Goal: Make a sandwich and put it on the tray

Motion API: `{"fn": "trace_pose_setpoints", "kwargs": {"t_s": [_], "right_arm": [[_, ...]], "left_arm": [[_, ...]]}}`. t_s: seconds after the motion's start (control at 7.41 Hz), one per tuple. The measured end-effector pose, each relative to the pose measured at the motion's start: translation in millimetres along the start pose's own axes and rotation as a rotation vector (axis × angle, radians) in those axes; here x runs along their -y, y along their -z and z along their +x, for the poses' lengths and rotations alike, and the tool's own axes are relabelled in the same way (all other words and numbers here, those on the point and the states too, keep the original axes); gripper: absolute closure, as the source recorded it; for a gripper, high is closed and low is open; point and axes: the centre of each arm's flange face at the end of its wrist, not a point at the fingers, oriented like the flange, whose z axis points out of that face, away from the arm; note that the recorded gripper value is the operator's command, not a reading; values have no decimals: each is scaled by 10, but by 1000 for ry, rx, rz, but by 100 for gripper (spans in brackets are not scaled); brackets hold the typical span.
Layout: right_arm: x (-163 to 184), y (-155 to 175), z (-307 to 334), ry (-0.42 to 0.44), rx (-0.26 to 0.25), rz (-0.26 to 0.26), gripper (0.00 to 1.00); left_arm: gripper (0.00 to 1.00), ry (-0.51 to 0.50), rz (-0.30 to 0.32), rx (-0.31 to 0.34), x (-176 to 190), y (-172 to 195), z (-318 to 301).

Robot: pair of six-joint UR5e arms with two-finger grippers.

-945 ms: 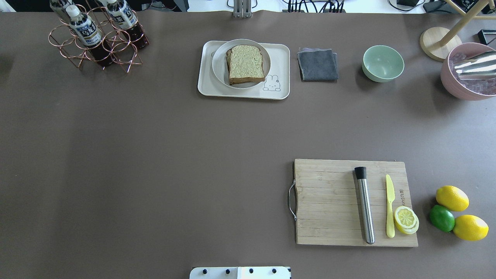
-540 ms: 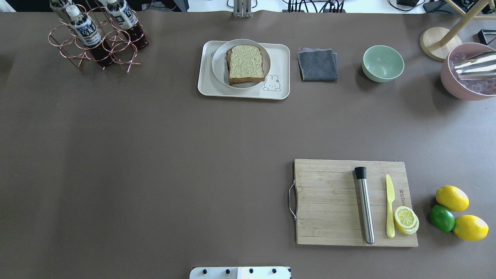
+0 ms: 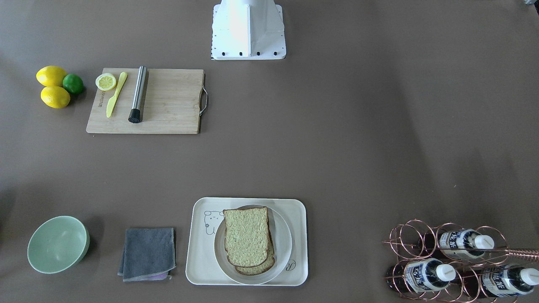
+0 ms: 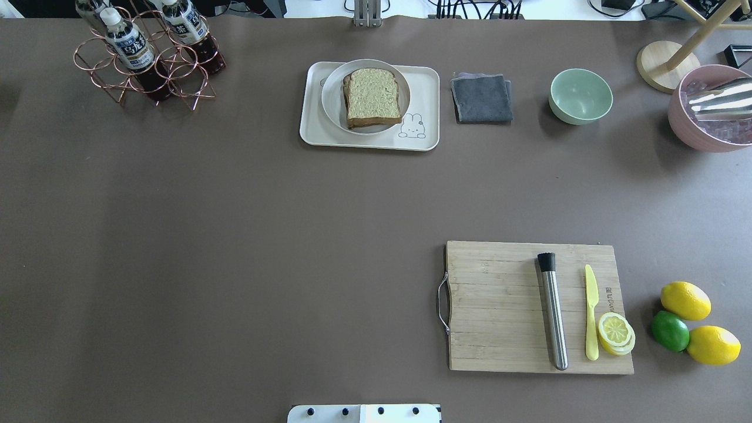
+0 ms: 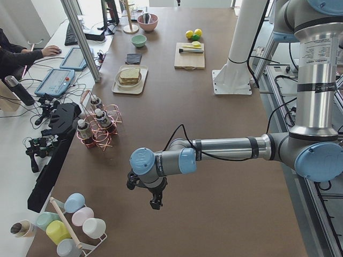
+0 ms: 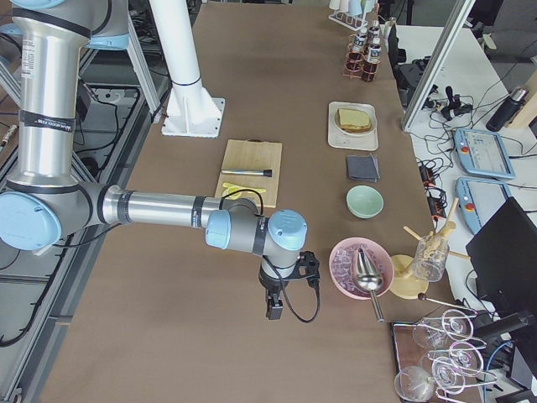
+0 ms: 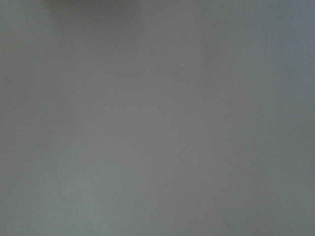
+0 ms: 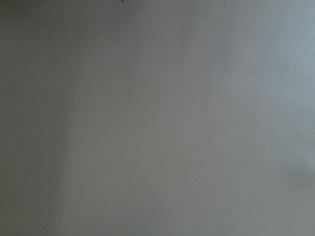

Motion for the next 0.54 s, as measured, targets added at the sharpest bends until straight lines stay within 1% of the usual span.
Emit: {"fn": "trace_pose_setpoints", "kwargs": {"t_s": [0.54], "right_arm": [[10, 7, -3, 0, 0, 2, 0]], "left_arm": [[1, -1, 0, 1, 13, 6, 4]]}}
